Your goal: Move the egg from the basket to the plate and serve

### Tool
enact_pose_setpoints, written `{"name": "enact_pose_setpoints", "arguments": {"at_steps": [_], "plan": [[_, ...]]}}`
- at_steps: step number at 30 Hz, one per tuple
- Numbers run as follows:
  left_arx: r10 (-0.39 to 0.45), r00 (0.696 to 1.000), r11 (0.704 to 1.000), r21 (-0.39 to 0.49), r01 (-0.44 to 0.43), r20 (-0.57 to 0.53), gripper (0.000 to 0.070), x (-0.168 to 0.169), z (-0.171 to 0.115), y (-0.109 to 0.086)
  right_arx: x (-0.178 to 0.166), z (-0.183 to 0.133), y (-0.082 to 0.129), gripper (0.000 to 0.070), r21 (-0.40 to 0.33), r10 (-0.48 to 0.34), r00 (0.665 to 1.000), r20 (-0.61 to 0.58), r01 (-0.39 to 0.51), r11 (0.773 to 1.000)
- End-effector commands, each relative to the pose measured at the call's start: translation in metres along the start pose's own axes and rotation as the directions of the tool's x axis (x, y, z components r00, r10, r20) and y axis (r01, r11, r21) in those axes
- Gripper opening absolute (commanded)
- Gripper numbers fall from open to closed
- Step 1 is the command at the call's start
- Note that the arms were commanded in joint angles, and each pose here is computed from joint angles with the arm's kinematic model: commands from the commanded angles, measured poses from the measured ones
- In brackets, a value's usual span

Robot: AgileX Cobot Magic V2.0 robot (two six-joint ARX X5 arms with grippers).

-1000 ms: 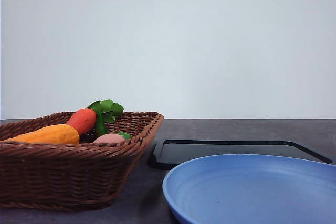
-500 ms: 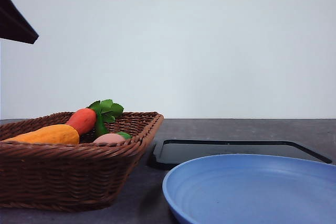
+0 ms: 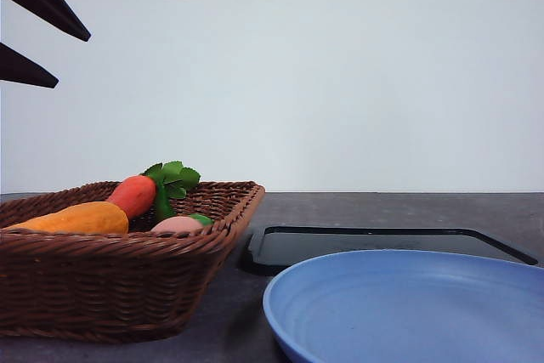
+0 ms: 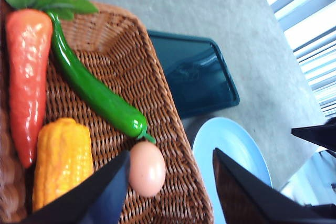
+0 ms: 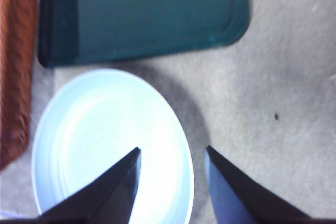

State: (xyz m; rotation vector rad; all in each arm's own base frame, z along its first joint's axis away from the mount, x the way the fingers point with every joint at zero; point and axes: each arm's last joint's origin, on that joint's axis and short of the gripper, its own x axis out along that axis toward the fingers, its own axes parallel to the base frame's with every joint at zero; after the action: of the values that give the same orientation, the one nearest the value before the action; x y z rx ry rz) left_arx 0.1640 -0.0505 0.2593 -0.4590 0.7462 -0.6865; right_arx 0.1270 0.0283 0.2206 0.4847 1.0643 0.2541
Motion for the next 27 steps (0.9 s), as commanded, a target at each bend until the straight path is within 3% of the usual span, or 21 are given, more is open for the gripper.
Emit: {"name": "enact_pose_setpoints", "arguments": {"at_steps": [1, 5, 21, 23, 27], "plan": [[-0.012, 1.000, 1.000, 0.007, 0.012, 0.002, 0.0325, 0.000, 0.004, -0.003, 0.005, 0.001, 0.000, 0.0252, -0.005, -0.009, 1.000, -0.024, 0.009, 1.000], [-0.011, 1.000, 1.000, 0.002, 0.012, -0.011, 0.0325, 0.000, 0.002, -0.004, 0.021, -0.001, -0.002, 0.0252, 0.016, -0.025, 0.995, -0.098, 0.026, 1.000], [-0.001, 0.999, 1.000, -0.012, 0.001, -0.039, 0.0325, 0.000, -0.001, -0.002, 0.080, 0.003, 0.000, 0.0245, -0.022, -0.061, 0.952, -0.301, 0.057, 0.998], [-0.001, 0.999, 1.000, -0.011, 0.001, -0.039, 0.0325, 0.000, -0.001, -0.002, 0.084, 0.003, 0.001, 0.0228, -0.027, -0.061, 0.950, -0.307, 0.055, 0.998], [-0.001, 0.999, 1.000, -0.008, 0.001, -0.039, 0.0325, 0.000, -0.001, -0.002, 0.088, 0.002, 0.002, 0.0105, -0.034, -0.062, 0.945, -0.320, 0.054, 0.998]]}}
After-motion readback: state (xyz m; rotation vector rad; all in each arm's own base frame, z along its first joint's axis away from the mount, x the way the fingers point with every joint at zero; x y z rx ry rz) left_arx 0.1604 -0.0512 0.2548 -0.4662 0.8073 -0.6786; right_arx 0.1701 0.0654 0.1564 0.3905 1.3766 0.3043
